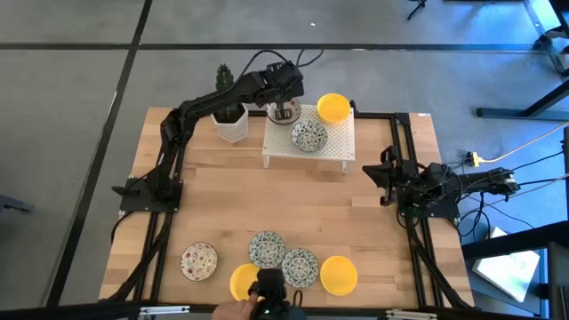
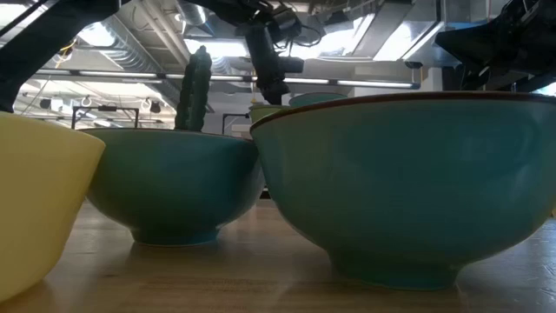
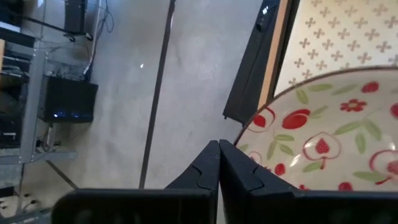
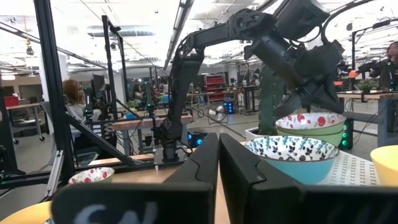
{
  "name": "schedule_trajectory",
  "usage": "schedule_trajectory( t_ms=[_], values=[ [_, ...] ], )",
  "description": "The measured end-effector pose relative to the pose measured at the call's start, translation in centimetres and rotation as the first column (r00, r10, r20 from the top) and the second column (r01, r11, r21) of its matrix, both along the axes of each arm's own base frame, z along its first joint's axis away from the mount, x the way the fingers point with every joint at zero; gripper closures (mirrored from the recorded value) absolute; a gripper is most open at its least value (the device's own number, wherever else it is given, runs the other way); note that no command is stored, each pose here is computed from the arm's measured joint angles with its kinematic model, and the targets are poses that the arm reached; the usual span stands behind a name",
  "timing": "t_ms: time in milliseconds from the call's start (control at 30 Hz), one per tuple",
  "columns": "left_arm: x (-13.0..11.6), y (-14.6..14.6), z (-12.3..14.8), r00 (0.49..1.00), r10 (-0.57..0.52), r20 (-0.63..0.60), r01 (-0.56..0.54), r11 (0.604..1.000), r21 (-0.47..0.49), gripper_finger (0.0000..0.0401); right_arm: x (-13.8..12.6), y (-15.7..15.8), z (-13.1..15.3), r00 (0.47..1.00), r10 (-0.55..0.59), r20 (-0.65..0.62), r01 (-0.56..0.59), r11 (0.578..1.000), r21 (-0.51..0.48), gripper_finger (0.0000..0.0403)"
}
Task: Pick & Place Mini bowls
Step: Stack the top red patterned bowl on the red patterned bowl on the shelf
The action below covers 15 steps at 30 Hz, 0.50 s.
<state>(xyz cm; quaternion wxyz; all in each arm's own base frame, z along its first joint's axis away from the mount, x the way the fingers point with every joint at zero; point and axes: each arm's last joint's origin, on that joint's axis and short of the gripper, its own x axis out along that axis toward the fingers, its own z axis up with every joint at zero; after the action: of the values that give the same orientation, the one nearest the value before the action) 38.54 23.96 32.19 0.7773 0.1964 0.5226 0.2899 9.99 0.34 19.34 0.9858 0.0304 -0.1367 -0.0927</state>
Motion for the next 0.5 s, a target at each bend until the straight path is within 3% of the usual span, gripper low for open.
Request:
schedule_trajectory(
  t_ms=[267,500],
  values=[
    [-0.1,0.0,-0.1,1.000,0.015,0.005,-0.015,1.000,-0.016,0.0400,0.0,0.0,0.0,1.000,0.000,0.000,0.000,1.000,0.000,0.0386],
    [0.2,-0.4,1.3,1.000,-0.002,0.010,0.001,0.998,0.062,0.0399,0.0,0.0,0.0,1.000,0.000,0.000,0.000,1.000,0.000,0.0386]
  ],
)
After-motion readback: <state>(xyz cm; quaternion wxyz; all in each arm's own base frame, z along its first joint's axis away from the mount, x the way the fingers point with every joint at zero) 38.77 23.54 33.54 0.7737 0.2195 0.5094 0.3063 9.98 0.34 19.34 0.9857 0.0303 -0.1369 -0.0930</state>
